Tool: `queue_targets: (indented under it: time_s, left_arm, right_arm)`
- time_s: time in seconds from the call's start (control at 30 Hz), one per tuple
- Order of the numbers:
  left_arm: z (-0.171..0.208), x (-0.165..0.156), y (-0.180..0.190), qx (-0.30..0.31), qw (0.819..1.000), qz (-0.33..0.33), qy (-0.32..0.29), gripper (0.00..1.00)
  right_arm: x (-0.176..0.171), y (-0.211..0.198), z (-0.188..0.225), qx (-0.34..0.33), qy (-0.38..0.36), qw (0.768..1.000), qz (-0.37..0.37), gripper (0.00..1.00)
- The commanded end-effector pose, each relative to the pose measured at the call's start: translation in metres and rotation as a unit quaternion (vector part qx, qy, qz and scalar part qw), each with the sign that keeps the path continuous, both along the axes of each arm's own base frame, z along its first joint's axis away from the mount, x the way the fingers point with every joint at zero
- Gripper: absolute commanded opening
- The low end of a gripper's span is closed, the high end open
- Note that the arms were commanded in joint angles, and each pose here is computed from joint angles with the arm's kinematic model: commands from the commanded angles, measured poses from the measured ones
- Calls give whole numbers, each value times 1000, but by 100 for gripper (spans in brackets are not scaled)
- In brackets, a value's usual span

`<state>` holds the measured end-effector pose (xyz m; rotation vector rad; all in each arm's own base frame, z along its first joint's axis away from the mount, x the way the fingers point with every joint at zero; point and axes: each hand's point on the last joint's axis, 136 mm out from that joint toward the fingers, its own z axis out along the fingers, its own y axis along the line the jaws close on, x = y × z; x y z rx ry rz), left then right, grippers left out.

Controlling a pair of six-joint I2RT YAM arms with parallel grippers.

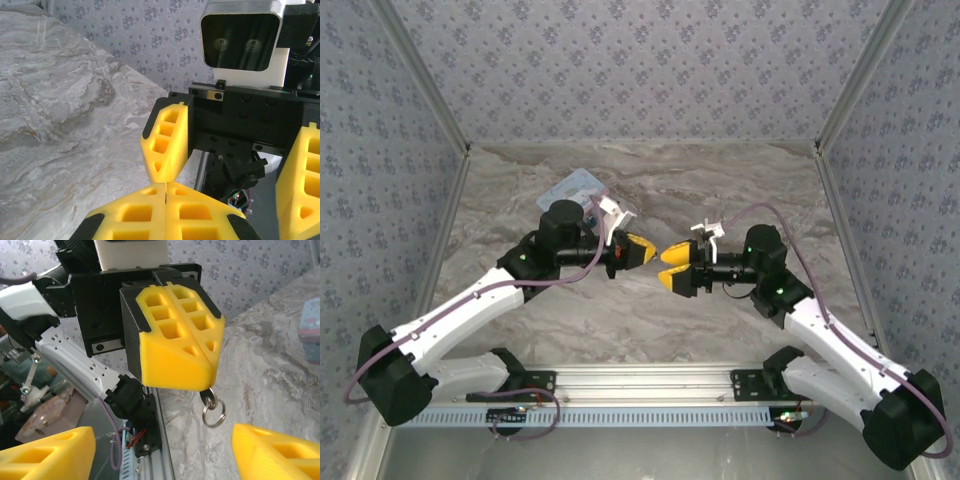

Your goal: Unlock a padlock with a key

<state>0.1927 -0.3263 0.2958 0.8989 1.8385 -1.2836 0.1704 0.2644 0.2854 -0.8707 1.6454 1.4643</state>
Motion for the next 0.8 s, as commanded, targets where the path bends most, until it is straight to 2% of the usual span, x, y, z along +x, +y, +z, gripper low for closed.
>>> queue_targets:
  time_s: [0.0,0.4,0.77]
  left_arm:
    - [23,-9,0,-21,999,-28,-24,0]
    - [24,-14,-3,-30,998,-48,-18,0]
    - [20,-14,-6,-27,998,-53,-11,0]
  right_arm:
    - [3,2,17,9,-54,998,-8,70]
    - [6,7,15,2,-65,998,-11,47]
    - [10,11,14,-1,-61,998,-15,33]
